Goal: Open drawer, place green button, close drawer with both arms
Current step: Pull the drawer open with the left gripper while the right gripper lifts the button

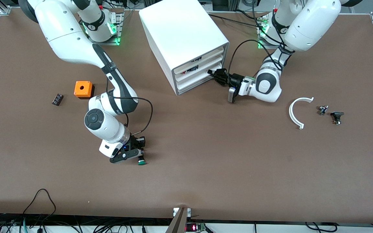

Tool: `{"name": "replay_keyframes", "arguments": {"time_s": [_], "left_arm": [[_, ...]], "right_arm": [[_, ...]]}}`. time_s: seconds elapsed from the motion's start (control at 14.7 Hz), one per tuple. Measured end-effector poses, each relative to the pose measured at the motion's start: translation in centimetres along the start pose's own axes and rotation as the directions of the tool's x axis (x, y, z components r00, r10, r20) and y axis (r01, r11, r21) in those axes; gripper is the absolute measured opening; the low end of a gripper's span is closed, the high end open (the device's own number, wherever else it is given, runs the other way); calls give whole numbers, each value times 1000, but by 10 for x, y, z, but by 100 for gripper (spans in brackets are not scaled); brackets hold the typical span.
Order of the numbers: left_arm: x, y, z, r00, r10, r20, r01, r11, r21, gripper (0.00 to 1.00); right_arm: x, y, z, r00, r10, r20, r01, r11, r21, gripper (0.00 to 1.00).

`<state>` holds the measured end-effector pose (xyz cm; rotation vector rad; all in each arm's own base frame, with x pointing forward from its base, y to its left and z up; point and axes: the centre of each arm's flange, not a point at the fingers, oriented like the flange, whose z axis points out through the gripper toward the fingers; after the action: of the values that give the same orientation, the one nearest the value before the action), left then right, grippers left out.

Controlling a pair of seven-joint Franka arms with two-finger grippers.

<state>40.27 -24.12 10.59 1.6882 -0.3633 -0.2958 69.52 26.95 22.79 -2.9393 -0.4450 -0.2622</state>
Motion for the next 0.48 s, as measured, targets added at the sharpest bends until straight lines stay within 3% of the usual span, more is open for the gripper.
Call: {"name": "replay_keyframes", "arguments": {"time_s": [0.14, 0.27, 0.48], "left_arm": [[22, 4, -30, 1000, 10, 4, -10, 999, 42, 15], [46, 13, -61, 1000, -1, 14, 0, 996, 91, 15], [77, 29, -91, 999, -22, 32, 16, 987, 160, 15]], "right_arm": [[5, -2, -12, 1000, 12, -7, -12, 1000, 1, 33], [8, -8, -27, 992, 117, 36, -117, 993, -2, 33], [24, -40, -69, 930, 355, 90, -354, 935, -26, 33]]}}
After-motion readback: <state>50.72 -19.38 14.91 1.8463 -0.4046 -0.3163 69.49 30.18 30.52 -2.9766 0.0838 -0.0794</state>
